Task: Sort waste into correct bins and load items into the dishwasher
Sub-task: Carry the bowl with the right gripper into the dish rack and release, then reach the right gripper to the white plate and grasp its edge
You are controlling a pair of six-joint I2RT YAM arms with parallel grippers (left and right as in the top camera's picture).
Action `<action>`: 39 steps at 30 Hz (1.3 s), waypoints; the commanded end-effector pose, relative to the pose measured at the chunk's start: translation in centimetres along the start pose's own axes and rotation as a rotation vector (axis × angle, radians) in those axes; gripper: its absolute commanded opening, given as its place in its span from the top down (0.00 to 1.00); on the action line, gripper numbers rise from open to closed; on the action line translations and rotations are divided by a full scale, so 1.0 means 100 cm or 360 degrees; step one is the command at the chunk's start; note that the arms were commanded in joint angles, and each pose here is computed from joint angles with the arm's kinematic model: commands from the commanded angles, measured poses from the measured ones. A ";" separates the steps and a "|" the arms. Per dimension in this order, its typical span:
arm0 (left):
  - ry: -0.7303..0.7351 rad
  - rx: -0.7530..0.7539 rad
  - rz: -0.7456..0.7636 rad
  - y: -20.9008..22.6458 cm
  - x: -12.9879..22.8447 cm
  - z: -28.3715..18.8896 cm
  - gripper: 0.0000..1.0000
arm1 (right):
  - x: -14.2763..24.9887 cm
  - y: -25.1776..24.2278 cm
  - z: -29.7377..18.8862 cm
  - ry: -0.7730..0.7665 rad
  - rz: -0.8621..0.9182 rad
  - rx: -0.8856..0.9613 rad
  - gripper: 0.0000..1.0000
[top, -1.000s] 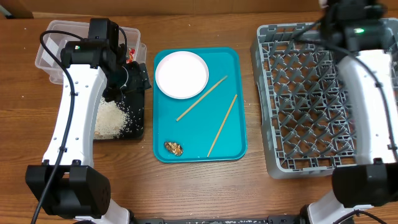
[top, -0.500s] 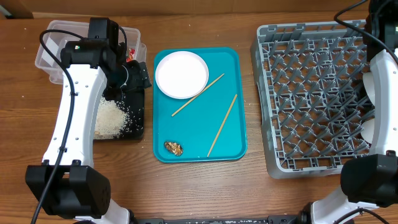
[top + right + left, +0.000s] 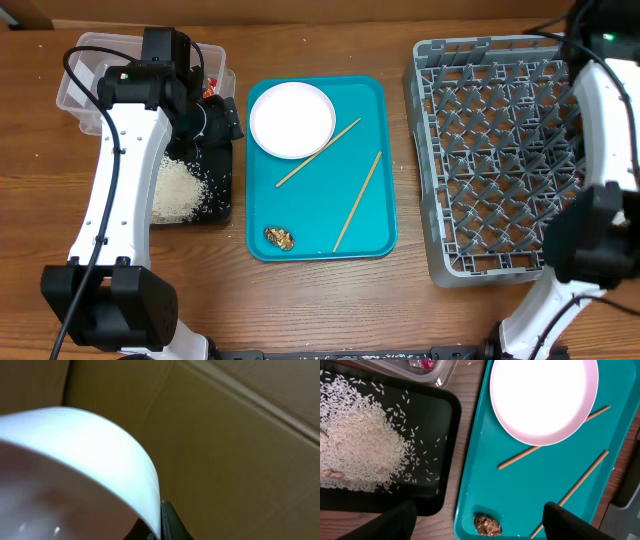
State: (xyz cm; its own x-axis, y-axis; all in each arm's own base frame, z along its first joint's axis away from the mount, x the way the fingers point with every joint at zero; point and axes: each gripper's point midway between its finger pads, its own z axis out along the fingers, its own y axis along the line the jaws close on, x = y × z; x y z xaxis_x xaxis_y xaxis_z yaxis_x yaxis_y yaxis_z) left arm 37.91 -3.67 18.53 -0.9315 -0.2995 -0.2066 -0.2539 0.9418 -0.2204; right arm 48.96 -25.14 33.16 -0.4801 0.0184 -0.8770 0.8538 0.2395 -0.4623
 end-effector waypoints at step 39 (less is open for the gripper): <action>-0.0078 0.0032 0.0017 -0.006 -0.008 -0.011 0.18 | 0.180 0.068 -0.037 0.0525 -0.0491 -0.0071 0.96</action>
State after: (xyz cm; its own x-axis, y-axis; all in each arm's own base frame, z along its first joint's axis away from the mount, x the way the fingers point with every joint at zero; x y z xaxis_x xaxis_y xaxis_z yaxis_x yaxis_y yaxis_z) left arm 38.24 -3.68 18.62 -0.9285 -0.2996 -0.2196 -0.2508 0.9417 -0.2243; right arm 45.69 -20.28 15.99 -0.7359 0.2302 -0.6367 0.6766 0.2849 -0.6790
